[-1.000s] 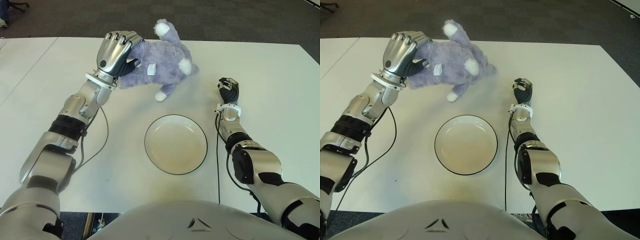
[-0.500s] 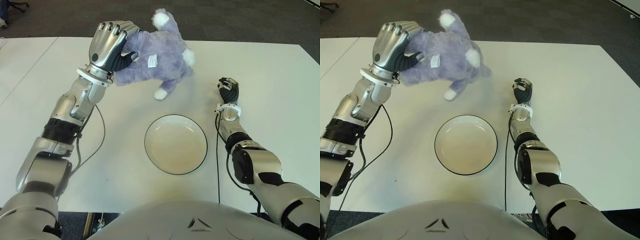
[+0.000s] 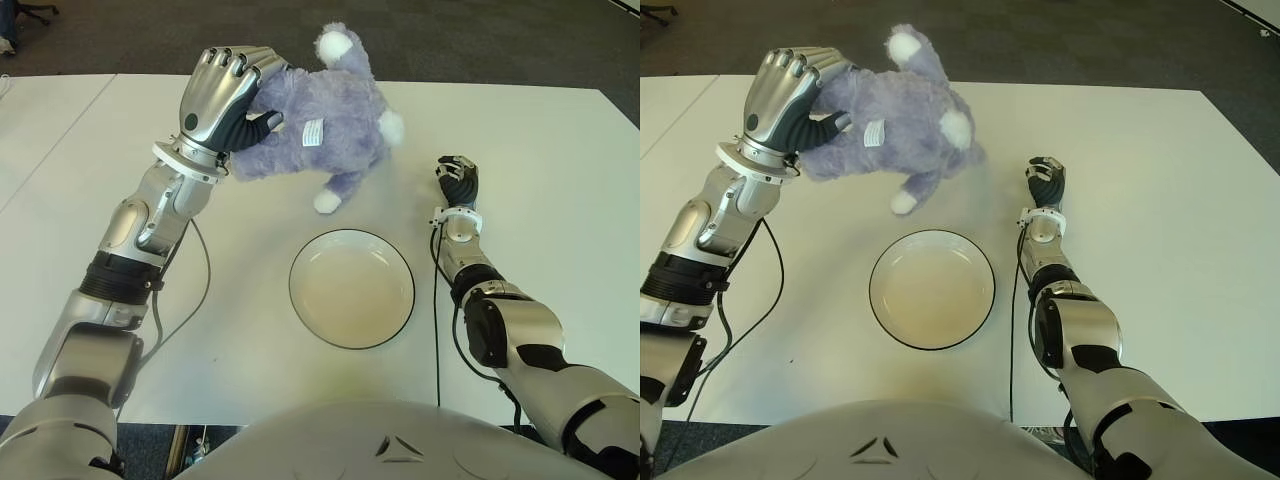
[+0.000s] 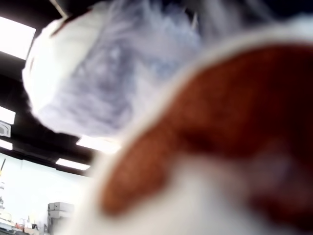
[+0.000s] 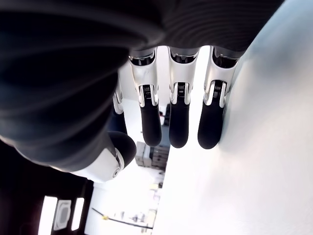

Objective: Put the doll into the plate.

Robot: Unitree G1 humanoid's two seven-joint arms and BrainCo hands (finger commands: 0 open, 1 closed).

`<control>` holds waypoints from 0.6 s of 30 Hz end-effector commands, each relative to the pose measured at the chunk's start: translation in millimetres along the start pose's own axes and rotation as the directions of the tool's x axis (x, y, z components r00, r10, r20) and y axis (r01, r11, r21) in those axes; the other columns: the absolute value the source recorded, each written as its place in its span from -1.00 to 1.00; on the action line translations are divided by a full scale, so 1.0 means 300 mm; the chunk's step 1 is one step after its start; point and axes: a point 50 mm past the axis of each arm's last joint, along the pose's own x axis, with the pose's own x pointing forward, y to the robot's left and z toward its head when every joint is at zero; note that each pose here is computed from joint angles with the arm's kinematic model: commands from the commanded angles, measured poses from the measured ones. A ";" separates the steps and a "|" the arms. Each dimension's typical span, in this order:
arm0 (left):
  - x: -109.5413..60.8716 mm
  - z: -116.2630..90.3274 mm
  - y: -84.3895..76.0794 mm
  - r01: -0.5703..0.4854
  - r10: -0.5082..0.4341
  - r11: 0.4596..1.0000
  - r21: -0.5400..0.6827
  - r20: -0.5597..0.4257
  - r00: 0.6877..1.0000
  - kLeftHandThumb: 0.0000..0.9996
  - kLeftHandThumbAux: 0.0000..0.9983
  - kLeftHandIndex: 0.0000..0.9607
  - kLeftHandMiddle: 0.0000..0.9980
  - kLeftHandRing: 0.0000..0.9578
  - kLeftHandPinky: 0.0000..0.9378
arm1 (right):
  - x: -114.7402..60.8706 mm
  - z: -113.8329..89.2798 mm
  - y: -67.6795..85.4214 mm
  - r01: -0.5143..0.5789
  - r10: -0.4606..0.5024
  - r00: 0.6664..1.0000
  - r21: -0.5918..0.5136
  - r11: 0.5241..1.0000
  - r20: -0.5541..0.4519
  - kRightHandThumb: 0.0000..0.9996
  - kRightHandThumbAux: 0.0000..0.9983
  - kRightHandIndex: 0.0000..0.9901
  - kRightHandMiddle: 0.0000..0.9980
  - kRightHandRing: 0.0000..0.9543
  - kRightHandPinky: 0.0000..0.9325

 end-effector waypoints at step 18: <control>-0.048 0.136 0.043 -0.018 0.028 0.992 -0.126 0.076 0.997 0.45 0.40 -0.08 0.71 0.78 0.83 | -0.186 -0.279 0.007 -0.058 0.029 0.941 -0.076 0.995 -0.337 0.39 0.48 -0.20 -0.46 -0.52 -0.66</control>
